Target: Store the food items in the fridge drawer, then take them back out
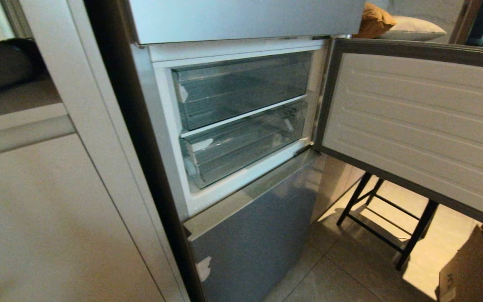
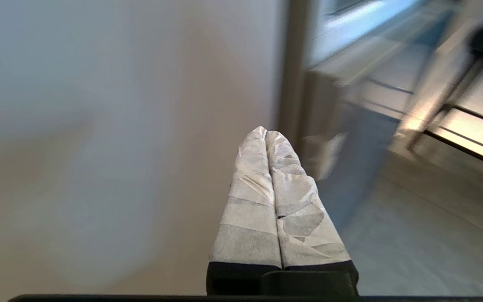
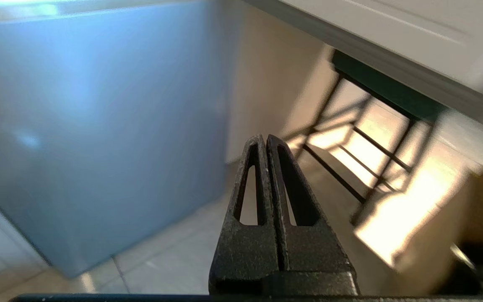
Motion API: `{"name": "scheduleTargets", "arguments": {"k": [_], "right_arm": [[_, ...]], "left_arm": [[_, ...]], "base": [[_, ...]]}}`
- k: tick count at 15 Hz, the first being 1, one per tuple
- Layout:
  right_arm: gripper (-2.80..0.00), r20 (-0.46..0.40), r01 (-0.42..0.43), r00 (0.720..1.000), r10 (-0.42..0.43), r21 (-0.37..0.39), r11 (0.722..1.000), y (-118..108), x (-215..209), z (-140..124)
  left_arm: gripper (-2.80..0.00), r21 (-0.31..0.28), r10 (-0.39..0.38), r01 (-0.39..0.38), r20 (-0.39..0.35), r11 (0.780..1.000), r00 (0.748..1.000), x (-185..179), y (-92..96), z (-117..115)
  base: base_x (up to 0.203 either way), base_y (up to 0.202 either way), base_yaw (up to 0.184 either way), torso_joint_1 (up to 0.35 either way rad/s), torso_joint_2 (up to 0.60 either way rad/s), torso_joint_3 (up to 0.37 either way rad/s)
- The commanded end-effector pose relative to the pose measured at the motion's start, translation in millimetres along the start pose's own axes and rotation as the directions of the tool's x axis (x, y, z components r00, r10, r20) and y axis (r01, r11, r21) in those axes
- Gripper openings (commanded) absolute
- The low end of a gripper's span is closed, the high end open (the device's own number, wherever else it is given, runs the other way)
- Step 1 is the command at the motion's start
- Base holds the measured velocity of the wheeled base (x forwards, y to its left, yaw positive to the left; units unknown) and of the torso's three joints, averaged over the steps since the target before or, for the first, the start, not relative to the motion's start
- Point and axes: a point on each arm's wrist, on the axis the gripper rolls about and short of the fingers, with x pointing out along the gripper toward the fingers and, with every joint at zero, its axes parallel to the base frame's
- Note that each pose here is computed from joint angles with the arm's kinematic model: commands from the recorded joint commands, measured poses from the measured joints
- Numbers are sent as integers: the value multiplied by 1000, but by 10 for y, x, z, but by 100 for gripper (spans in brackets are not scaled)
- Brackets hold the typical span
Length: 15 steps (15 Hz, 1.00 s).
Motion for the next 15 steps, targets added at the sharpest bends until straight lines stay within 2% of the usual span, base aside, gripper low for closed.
{"name": "scheduleTargets", "arguments": {"k": [1, 5, 7, 11, 12, 15], "right_arm": [[-280, 0, -1, 1000, 1, 0, 1000, 0, 0, 0], [-280, 0, -2, 1000, 2, 0, 1000, 0, 0, 1], [-280, 2, -1, 1000, 1, 0, 1000, 0, -1, 4], [-280, 1, -8, 1000, 8, -12, 1000, 2, 0, 0], [-280, 1, -7, 1000, 7, -34, 999, 1, 0, 0], [-280, 61, 19, 998, -15, -54, 998, -20, -30, 232]], "left_arm": [[-280, 0, 1, -1, -10, 1000, 1000, 7, 0, -29], [-280, 0, 1, -1, -10, 1000, 1000, 7, 0, -29], [-280, 0, 1, -1, -10, 1000, 1000, 7, 0, -29], [-280, 0, 1, -1, -10, 1000, 1000, 7, 0, -29], [-280, 0, 1, -1, -10, 1000, 1000, 7, 0, -29], [-280, 0, 1, -1, -10, 1000, 1000, 7, 0, -29]], "base": [[3, -8, 181, -2, 4, 5], [1, -10, 207, 3, 4, 1], [1, -5, 119, 0, 4, 4], [0, 0, 0, 0, 0, 0], [0, 0, 0, 0, 0, 0], [0, 0, 0, 0, 0, 0]]}}
